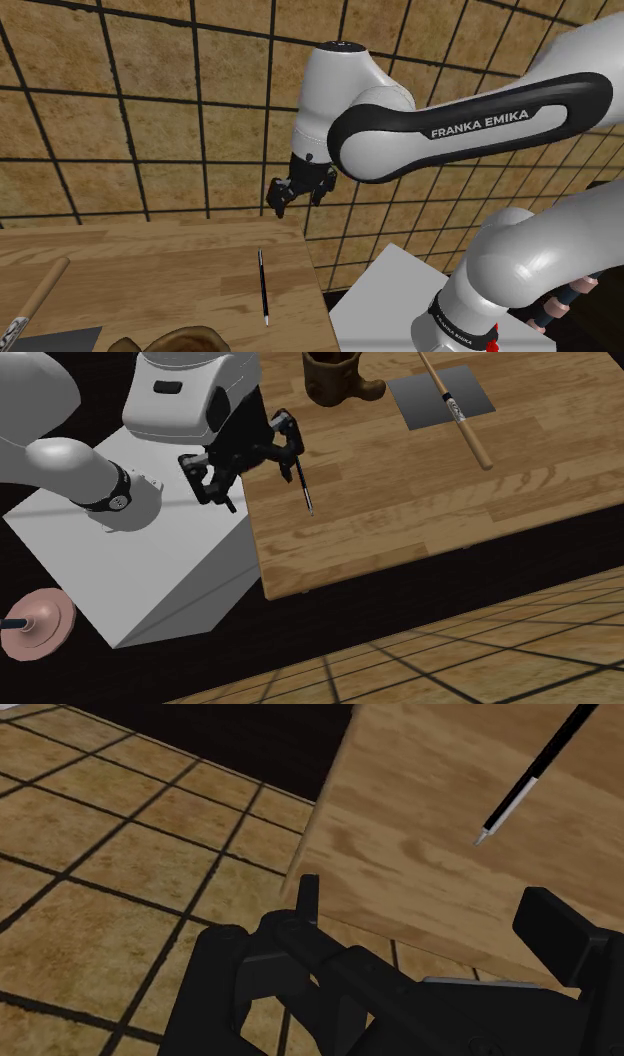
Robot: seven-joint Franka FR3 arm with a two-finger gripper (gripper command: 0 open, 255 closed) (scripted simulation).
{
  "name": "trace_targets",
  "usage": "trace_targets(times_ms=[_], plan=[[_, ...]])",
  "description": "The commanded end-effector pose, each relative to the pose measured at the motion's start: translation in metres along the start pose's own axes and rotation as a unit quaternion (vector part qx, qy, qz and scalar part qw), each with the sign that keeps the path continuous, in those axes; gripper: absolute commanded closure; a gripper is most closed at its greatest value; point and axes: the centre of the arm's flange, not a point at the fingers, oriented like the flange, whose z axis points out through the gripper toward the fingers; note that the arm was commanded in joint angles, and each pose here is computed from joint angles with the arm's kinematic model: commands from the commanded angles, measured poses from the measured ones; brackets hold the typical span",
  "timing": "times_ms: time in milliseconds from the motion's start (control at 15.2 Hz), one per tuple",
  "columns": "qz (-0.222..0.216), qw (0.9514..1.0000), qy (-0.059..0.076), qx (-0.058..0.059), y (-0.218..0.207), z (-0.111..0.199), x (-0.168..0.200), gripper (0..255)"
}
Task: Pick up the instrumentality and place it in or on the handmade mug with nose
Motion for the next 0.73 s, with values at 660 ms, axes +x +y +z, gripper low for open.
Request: trace_targets(times_ms=[660], plan=[[0.091, 0.9957, 0.013, -0.012, -0.084, 0.085, 0.005, 0]])
